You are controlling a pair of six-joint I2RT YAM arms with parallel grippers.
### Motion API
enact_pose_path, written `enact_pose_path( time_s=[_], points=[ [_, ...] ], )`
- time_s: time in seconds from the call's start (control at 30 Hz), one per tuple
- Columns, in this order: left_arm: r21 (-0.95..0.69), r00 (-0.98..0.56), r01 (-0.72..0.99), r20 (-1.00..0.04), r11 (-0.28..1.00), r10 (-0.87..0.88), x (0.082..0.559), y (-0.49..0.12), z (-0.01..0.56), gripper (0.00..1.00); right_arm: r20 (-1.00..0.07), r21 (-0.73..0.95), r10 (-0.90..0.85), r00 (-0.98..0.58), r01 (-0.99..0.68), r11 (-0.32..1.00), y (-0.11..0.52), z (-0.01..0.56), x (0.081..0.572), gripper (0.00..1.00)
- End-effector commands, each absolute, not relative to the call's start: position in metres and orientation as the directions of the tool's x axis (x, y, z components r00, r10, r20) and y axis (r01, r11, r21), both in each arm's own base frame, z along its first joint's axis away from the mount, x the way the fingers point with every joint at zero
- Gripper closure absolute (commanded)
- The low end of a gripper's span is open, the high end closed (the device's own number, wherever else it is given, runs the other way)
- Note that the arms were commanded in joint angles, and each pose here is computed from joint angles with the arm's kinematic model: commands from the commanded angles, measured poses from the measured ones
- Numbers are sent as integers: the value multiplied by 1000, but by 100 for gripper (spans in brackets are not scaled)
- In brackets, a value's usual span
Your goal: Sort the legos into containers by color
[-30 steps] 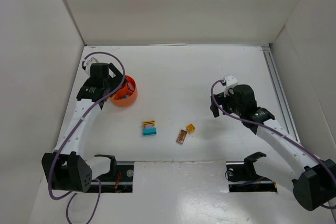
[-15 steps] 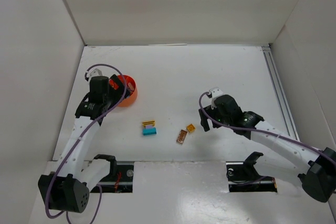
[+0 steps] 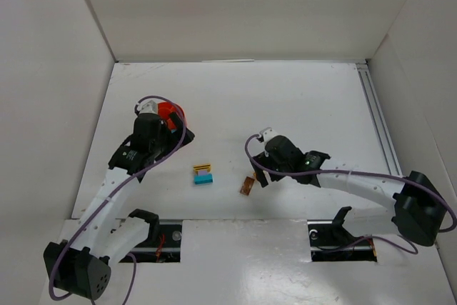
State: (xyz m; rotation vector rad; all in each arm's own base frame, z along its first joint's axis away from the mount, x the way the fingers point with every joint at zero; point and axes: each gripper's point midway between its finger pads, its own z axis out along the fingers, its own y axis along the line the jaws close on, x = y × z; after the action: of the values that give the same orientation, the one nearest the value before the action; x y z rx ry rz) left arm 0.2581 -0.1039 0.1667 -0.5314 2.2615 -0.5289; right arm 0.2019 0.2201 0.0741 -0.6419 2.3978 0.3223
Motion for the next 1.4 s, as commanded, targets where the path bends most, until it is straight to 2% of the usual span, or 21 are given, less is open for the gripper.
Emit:
enact_pose_path(
  time_s=[0.0,0.23,0.37,0.5,0.7,0.73,1.0,1.07,1.23,1.37],
  points=[
    [-527,-622,-189,-588,828,-517,259,-106,175,1,-694,42,-384,-609,-566,823,242,94,217,8],
    [-528,-630,-177,-588,831,-507,256,-107,176,1,-650,42,-451,-612,-621,782,244,75,200,15],
    [-528,-630,-177,-588,831,-507,254,-107,175,1,-612,36,-470,-636,-616,787,242,57,192,15],
    [-528,-630,-177,-588,831,-507,254,-107,175,1,-606,4,-444,-660,-561,828,239,50,201,20],
    [-524,-635,-181,-584,832,-506,253,-106,173,1,-606,-47,-432,-668,-512,858,239,43,216,30],
    [-524,-635,-181,-584,832,-506,253,-106,173,1,-624,-37,-419,-659,-511,859,246,45,221,34],
    [-508,-614,-213,-595,835,-518,252,-98,177,1,-652,-27,-432,-624,-550,835,264,46,231,46],
    [-503,-619,-218,-591,836,-517,251,-98,175,1,-659,-23,-434,-614,-561,827,267,48,231,52],
    [-490,-626,-232,-586,840,-515,249,-96,173,1,-659,-38,-453,-601,-575,817,265,45,231,61],
    [-491,-607,-246,-594,836,-528,250,-92,176,1,-666,-48,-464,-585,-587,808,268,49,234,71]
  ],
)
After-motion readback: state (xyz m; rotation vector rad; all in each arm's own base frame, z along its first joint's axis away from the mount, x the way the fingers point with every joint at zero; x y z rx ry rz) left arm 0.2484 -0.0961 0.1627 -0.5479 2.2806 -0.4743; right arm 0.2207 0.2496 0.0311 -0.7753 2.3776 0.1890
